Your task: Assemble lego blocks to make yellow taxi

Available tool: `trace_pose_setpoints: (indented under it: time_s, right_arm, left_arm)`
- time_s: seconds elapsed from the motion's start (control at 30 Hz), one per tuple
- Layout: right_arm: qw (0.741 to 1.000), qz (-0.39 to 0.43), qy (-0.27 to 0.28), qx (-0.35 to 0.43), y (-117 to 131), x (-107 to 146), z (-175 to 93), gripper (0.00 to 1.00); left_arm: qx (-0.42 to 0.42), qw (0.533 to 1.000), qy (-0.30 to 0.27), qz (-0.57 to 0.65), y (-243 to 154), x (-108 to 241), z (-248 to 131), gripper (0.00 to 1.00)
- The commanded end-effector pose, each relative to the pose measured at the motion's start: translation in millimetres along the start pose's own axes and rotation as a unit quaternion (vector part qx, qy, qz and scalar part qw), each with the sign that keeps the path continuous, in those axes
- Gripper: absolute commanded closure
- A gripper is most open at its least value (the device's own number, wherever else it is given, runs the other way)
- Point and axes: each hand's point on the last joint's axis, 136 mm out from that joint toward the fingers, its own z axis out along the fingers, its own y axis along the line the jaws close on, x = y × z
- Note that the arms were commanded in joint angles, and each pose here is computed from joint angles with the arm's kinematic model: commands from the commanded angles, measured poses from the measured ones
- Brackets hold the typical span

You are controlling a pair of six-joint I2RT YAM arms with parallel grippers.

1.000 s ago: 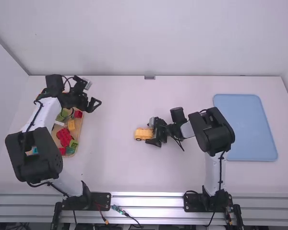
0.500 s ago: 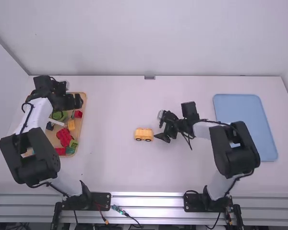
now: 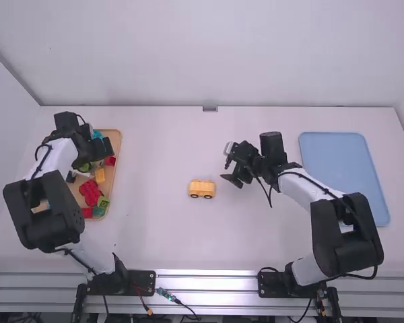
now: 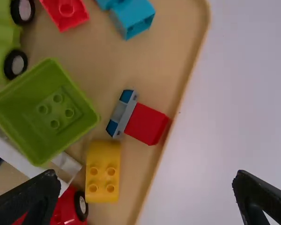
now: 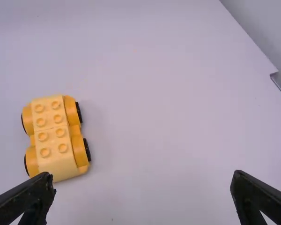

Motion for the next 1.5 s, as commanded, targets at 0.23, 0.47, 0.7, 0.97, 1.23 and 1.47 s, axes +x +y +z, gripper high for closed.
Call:
trace_pose_setpoints:
  time_s: [0.23,0.47,0.7,0.97,1.23,1.47]
  right_arm:
    - [1.000,-0.001,-0.003,0.015,-8,-9,-3,0.01]
    - [1.000,-0.004,-0.006,0.016,-8,-11,-3,0.01]
    - [1.000,-0.004,-0.006,0.017,-9,-11,-3,0.01]
    - [1.000,-0.003,0.003,0.024,-11,-8,-3,0.01]
    - [1.000,-0.004,0.002,0.023,-11,-9,-3,0.01]
    - [1.000,-0.003,0.002,0.024,-11,-8,-3,0.01]
  left_arm:
    - [-0.062,0.996,0.050,-0.038,22,25,32,0.28]
    - [-0.064,0.995,0.066,-0.049,23,34,41,0.43]
    - [-0.066,0.994,0.076,-0.048,26,51,50,0.43]
    - [-0.096,0.992,0.070,-0.049,38,62,59,0.48]
    - [-0.097,0.993,0.061,-0.034,40,66,65,0.46]
    - [-0.085,0.995,0.043,-0.022,37,69,74,0.55]
